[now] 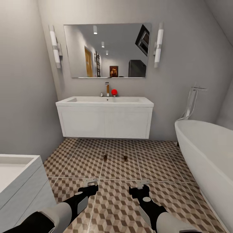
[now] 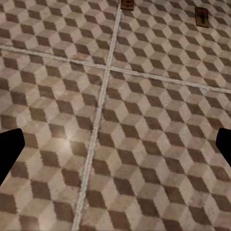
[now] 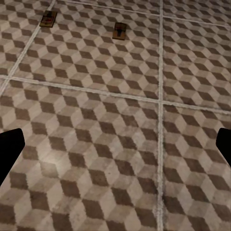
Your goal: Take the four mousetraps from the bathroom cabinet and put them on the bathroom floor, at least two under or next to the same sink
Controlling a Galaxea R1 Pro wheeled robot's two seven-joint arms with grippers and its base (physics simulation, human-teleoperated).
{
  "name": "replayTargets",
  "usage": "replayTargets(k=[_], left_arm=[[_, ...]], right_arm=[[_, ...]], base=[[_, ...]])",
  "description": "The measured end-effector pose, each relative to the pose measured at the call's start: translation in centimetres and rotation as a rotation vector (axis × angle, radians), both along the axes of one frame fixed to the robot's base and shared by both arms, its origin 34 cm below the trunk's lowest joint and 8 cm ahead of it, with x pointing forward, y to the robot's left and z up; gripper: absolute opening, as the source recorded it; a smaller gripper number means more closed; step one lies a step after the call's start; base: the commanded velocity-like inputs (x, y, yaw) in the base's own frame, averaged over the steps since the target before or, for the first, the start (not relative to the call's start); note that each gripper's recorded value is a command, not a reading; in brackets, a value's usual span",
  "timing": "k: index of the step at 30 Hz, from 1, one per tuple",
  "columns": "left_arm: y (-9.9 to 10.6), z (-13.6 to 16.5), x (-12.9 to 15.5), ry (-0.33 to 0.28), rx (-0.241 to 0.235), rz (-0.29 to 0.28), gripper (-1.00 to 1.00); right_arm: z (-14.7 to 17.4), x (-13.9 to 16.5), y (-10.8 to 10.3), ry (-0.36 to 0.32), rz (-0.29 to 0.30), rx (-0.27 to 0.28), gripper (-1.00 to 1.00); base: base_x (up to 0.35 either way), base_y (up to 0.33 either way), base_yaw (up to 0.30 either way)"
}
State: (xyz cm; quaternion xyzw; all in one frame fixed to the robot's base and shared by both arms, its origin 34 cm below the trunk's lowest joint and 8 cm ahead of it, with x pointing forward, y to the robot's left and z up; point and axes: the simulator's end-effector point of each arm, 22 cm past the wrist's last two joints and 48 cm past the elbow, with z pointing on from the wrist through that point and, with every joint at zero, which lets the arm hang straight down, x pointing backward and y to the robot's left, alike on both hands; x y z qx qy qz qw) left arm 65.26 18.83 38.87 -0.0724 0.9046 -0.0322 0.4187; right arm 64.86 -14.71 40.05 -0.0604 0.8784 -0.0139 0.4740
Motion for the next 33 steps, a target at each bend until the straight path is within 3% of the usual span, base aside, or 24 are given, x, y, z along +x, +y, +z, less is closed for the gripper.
replayTargets(k=[11, 33], left_arm=[[-0.7, 0.0, -0.1, 0.002, -0.007, -0.006, 1.0], [-0.9, 4.9, 1.1, 0.004, -0.006, -0.004, 1.0]], right_arm=[[0.0, 0.0, 0.0, 0.0, -0.001, 0.001, 1.0], [4.9, 1.3, 0.0, -0.001, 0.002, 0.0, 1.0]], base=[[0.0, 0.0, 0.0], [0.0, 0.0, 0.0]])
